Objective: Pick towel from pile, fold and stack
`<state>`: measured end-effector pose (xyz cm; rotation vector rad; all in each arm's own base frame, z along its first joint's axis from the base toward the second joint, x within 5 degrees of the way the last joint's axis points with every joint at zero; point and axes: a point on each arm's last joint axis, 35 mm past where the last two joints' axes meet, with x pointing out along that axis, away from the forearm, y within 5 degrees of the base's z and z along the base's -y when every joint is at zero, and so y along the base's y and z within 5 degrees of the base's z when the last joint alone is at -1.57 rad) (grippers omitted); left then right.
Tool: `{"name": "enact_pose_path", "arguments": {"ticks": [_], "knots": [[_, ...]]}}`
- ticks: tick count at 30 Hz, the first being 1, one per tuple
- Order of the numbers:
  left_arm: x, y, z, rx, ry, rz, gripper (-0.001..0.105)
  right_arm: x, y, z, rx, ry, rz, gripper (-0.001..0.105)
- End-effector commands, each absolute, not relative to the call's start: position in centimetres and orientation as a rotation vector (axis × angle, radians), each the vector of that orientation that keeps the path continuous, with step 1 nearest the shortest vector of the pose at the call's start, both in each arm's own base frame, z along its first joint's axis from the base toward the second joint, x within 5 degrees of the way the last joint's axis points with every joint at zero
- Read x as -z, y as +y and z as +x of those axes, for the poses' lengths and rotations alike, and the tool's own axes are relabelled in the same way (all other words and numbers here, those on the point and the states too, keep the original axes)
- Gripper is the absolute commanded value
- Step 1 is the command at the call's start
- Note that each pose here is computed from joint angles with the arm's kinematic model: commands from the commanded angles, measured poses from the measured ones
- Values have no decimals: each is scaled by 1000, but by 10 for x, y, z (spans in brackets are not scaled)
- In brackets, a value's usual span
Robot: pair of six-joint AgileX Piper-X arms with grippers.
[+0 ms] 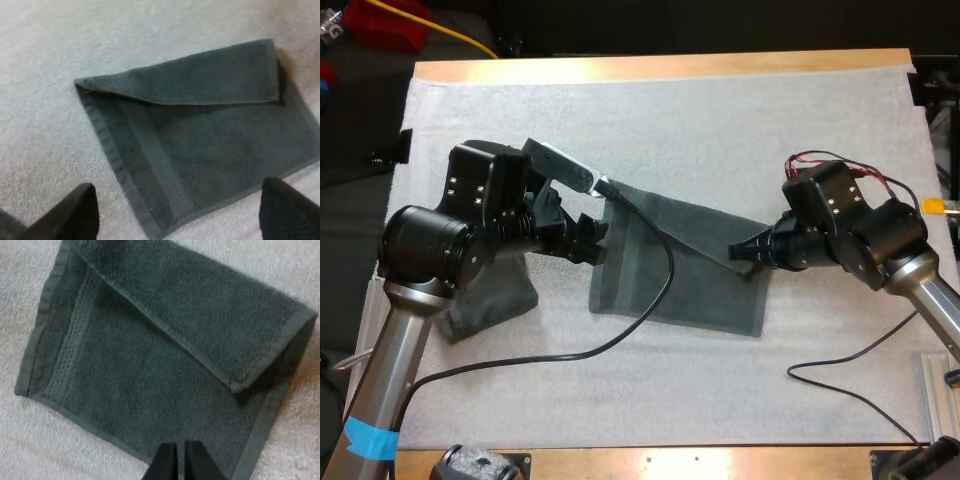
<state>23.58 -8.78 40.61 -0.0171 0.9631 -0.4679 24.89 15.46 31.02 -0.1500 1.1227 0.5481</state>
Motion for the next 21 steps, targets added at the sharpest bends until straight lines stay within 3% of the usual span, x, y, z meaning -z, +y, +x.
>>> {"name": "enact_pose_path", "arguments": {"ticks": [1,21], "knots": [[-407,-88,235,460,964,-22,64,-311,155,249,-562,1113,-157,1],[-403,-86,229,446,1026,-12,64,-225,176,283,-512,1383,-210,1]]}}
